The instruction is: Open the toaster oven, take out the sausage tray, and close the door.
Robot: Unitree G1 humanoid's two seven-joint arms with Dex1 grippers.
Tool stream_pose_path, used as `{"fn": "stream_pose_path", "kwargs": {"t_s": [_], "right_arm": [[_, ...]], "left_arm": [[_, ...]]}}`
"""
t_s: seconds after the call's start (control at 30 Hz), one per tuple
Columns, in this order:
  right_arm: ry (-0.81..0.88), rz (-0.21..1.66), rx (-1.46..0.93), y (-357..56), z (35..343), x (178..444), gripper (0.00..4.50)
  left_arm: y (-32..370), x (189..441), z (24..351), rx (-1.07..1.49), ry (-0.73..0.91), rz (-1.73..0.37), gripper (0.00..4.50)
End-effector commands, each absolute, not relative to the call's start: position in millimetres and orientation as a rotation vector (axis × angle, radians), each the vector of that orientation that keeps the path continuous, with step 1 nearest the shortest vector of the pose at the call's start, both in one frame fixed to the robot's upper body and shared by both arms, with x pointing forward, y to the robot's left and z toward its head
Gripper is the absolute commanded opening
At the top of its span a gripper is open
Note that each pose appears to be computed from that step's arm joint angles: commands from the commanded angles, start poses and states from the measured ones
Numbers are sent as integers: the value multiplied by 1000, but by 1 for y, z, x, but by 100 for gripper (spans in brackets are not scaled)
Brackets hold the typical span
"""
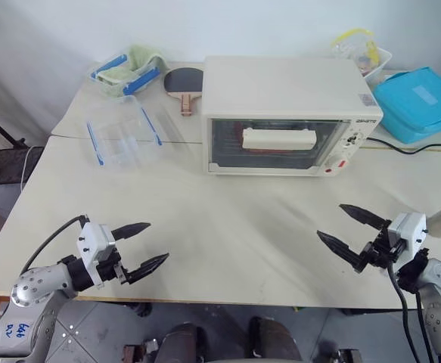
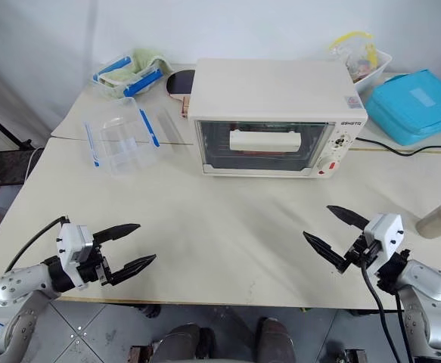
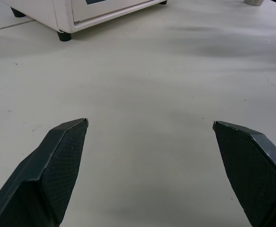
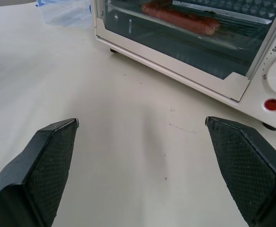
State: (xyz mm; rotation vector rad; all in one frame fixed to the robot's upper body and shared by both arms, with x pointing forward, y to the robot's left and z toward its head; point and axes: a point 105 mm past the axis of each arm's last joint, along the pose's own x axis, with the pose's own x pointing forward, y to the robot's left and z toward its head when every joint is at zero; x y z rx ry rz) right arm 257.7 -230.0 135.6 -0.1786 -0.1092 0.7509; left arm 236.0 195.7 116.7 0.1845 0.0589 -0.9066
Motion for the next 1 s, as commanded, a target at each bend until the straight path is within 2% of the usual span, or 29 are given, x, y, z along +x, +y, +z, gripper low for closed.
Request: {"fn": "stream_pose_path", "kwargs": {"t_s": [0.03, 0.23, 0.33, 0.6, 0.73, 0.87, 1.0], "right_arm": [[-117, 774, -168, -228, 145, 261, 450], [-152, 813, -73, -217, 174, 285, 450], [-171, 827, -48, -214, 189, 305, 450], [-243, 910, -32, -191, 211, 335, 450], [-322, 951, -39, -179, 225, 337, 450], [-382, 1014, -32, -169, 235, 325, 450], [-344, 1090, -82, -161, 226, 306, 450]], "left_arm": [[190, 235, 128, 188, 17, -922, 449], [188, 247, 156, 97, -45, -1007, 449], [188, 260, 179, 11, -137, -1031, 449], [173, 276, 201, -34, -220, -1077, 449], [170, 278, 198, -53, -206, -1075, 449], [172, 277, 191, -76, -182, -1053, 449], [173, 279, 189, -97, -173, -1028, 449]]}}
